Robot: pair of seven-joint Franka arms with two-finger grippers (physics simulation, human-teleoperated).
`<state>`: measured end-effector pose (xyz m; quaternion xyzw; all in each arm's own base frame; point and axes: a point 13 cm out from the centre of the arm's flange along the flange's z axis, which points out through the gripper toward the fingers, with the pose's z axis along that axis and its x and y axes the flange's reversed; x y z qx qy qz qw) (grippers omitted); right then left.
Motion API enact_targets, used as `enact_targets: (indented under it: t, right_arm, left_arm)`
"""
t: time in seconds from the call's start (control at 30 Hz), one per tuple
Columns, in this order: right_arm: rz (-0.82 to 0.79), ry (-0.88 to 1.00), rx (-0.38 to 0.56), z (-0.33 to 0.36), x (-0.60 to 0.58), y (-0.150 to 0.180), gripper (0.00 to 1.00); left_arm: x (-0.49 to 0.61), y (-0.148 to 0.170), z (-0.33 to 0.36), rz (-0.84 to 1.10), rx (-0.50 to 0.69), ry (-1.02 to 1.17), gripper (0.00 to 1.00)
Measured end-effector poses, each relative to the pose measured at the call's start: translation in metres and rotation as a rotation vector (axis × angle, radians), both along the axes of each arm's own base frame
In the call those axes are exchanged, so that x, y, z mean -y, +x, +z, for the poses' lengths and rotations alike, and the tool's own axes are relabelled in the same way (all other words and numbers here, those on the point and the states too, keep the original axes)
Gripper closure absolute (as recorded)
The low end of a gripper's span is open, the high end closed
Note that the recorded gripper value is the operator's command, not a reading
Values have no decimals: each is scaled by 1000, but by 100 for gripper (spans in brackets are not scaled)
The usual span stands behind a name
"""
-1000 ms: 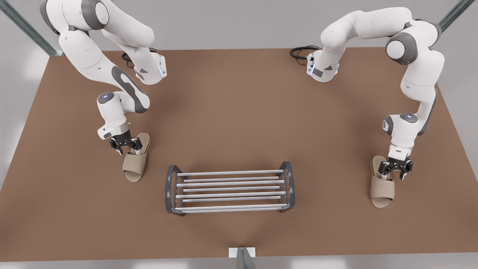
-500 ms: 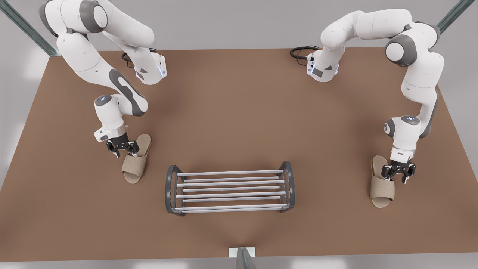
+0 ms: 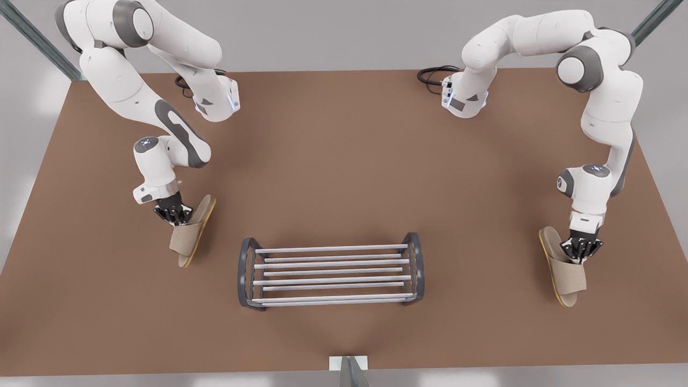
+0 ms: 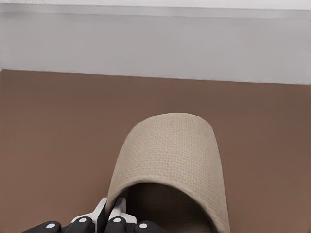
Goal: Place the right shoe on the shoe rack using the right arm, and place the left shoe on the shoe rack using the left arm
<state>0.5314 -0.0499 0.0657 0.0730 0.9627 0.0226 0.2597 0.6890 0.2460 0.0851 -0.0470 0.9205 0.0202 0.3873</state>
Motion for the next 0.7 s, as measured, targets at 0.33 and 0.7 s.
enact_targets:
  t: [0.33,0.7]
  right_arm:
    - [-37,1,32,13,17,12,79]
    - [-59,5,96,41,20,39,79]
  left_arm:
    - [85,53,123,-55,119,-41,79]
    - [357,96,288,-221,54,14,79]
